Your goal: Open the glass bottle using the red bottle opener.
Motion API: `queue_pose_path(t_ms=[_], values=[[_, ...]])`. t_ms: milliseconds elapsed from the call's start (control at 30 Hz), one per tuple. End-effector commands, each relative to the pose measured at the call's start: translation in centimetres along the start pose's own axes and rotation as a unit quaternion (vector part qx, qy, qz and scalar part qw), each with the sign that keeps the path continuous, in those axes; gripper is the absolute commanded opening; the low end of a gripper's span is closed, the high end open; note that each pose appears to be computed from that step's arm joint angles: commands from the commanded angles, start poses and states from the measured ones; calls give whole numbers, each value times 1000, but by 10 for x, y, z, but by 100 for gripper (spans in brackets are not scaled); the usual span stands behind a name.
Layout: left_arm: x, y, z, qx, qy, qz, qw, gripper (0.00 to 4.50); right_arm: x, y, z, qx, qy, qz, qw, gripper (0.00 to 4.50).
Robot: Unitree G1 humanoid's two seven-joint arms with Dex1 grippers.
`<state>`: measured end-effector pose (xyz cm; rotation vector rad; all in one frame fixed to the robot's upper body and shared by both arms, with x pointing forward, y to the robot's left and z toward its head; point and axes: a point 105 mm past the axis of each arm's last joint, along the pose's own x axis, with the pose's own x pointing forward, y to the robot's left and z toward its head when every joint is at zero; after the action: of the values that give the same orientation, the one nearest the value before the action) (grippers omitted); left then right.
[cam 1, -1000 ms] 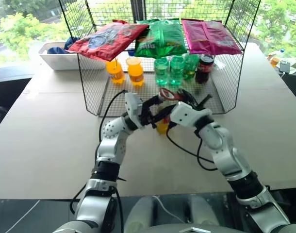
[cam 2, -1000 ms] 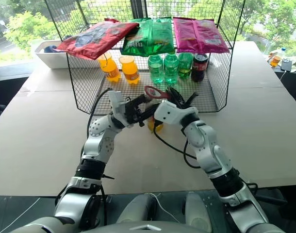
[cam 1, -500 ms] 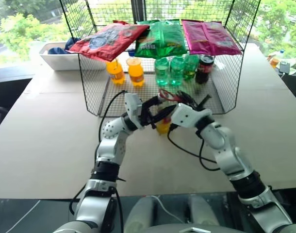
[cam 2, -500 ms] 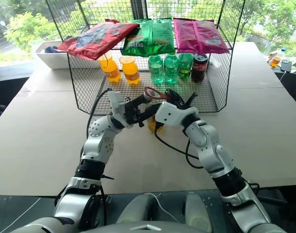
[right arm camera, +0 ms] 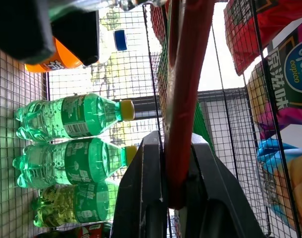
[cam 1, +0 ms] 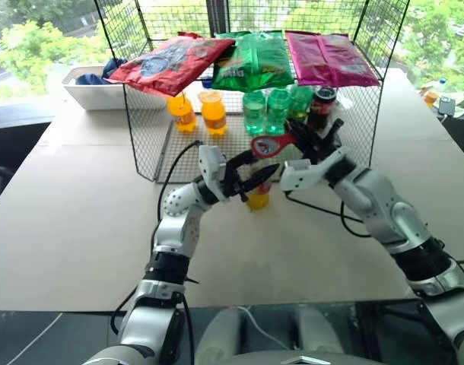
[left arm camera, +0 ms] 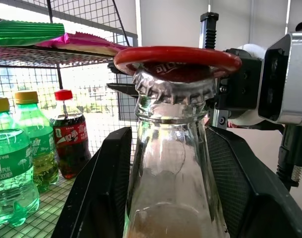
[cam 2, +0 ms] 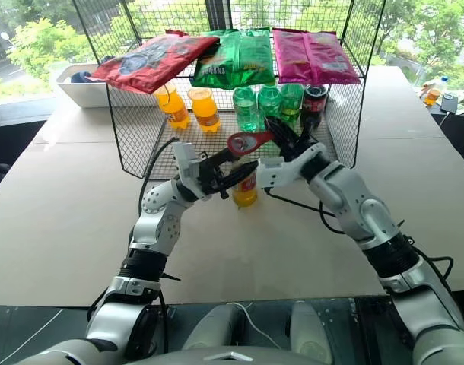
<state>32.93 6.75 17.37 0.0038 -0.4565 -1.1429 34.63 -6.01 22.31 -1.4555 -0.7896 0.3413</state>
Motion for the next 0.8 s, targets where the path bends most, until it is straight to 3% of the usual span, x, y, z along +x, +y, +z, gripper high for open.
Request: queue_pose_path(t_ms=[33,400,800], values=[[-4,-1,-8,-6,18,0,1000,204,1,-25,-12,-22,15,-39,999,0],[-5,0,-11,-8,23,1,1000,204,3,-45,-9,-14,17,-88,996,0],[-5,-1,-13,-9,23,0,1000,204,-13,-14,-22,18,51,-47,997,0]])
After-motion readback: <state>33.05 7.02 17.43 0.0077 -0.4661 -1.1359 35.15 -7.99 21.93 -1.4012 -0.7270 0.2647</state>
